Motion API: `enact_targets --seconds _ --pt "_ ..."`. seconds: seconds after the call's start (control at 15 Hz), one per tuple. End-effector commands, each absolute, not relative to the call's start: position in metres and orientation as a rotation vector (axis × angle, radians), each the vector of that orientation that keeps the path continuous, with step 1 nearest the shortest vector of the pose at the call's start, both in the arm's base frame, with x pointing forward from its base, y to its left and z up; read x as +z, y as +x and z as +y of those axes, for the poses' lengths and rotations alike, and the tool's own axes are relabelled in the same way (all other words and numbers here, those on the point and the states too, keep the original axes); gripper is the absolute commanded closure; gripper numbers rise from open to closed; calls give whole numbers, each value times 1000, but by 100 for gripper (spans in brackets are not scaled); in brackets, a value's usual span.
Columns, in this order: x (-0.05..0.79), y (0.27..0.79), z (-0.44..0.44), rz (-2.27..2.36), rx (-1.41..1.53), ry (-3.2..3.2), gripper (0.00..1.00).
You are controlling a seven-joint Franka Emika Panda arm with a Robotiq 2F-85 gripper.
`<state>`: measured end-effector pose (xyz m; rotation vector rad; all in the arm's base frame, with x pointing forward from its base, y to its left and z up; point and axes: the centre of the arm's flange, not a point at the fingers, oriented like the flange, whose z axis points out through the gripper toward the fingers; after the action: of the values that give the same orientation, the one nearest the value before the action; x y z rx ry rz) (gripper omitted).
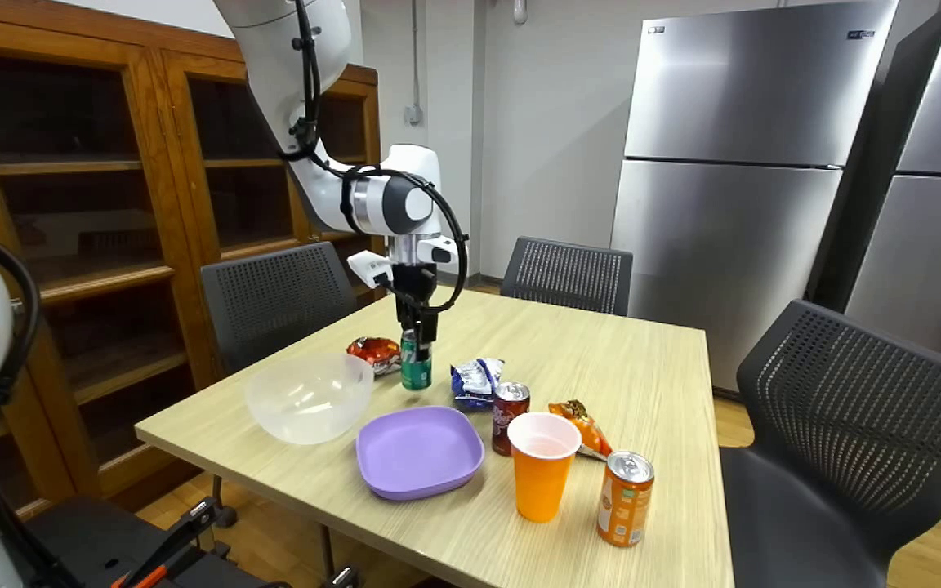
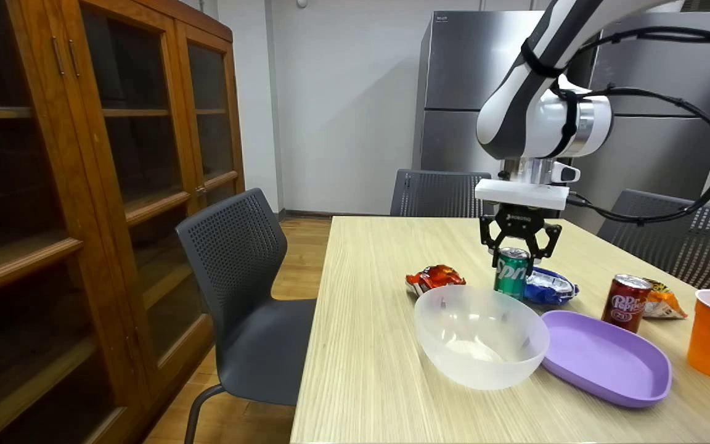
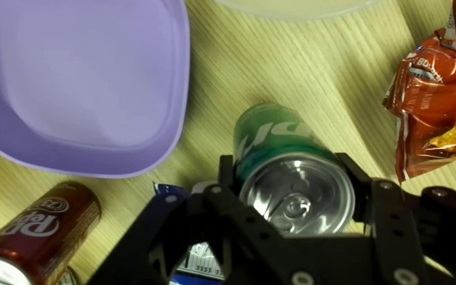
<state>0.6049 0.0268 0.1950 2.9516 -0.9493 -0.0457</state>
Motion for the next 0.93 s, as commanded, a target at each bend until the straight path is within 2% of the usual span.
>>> enact_targets --seconds 0.0,0.87 --pt "224 567 15 -1026 8 2918 62" --pt "216 510 -29 -1229 -41 2772 62"
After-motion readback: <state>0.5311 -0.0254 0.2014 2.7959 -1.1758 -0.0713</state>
